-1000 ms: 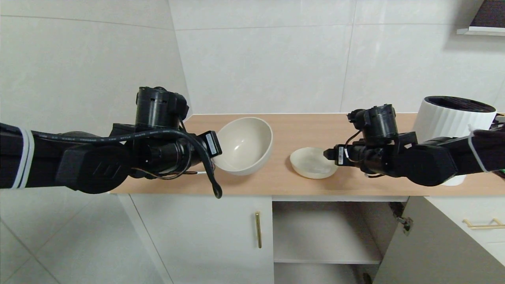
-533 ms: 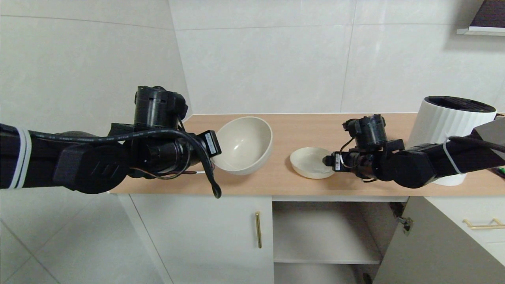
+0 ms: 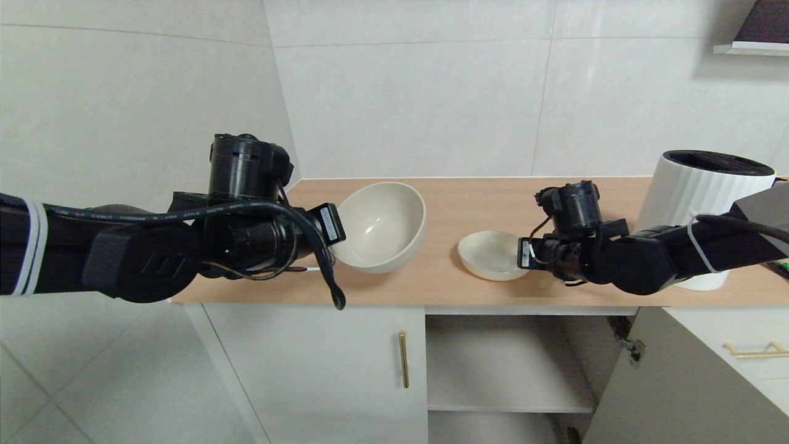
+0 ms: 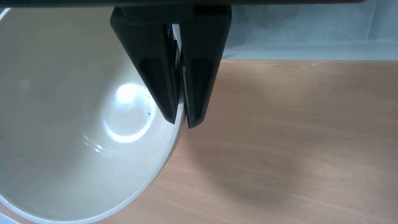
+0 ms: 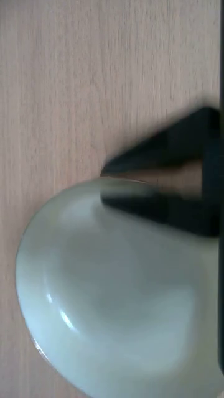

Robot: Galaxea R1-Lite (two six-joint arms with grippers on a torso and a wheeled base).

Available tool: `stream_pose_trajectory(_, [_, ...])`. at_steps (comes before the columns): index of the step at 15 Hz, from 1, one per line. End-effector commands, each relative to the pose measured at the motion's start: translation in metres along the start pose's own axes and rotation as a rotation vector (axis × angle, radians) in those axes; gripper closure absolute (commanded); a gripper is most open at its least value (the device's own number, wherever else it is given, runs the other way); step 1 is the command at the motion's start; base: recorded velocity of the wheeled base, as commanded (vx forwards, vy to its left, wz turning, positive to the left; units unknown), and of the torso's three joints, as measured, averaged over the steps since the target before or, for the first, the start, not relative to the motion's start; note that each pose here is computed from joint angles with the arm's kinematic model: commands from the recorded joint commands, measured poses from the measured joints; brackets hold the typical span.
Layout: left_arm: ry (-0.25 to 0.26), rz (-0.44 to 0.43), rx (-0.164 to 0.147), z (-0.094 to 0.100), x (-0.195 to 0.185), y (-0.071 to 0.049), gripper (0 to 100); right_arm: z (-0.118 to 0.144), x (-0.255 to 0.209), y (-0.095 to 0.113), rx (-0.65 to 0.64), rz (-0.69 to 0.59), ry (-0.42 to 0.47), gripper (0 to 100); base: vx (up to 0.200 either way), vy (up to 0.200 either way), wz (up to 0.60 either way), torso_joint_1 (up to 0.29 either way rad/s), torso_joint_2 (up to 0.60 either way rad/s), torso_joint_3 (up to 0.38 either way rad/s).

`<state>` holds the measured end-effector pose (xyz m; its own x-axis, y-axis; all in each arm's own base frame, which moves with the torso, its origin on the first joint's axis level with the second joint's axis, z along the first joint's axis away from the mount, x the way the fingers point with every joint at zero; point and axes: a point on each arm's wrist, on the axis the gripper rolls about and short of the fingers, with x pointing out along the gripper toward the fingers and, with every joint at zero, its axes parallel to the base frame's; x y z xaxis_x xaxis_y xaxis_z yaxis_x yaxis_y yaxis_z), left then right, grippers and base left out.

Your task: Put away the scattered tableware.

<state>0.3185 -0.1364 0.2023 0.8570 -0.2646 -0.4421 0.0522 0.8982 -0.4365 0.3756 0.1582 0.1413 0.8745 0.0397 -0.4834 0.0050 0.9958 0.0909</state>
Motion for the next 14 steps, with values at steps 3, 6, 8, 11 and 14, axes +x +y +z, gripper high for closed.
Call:
stream_pose_trajectory(3, [-0.001, 0.001, -0.002, 0.0, 0.0, 0.0, 100, 0.003, -0.004, 0.0, 0.006, 0.004, -0.009, 100, 0.0, 0.0, 0.0, 0.0, 0.0, 0.0])
stream_pose_trajectory(6, [-0.011, -0.009, -0.003, 0.002, -0.011, 0.0, 100, 0.019, -0.028, -0.002, 0.059, 0.054, -0.044, 100, 0.0, 0.0, 0.0, 0.0, 0.0, 0.0])
stream_pose_trajectory(8, [-0.007, -0.018, -0.001, -0.001, -0.027, 0.004, 100, 0.028, -0.058, -0.007, 0.084, 0.131, -0.035, 100, 0.0, 0.0, 0.0, 0.0, 0.0, 0.0])
stream_pose_trajectory(11, [0.025, -0.111, 0.037, -0.011, -0.074, 0.014, 100, 0.034, -0.125, -0.02, 0.072, 0.307, 0.024, 100, 0.0, 0.0, 0.0, 0.0, 0.0, 0.0])
stream_pose_trajectory(14, [0.038, -0.15, 0.067, -0.025, -0.106, 0.024, 100, 0.012, -0.166, -0.036, 0.044, 0.315, 0.1, 100, 0.0, 0.0, 0.0, 0.0, 0.0, 0.0])
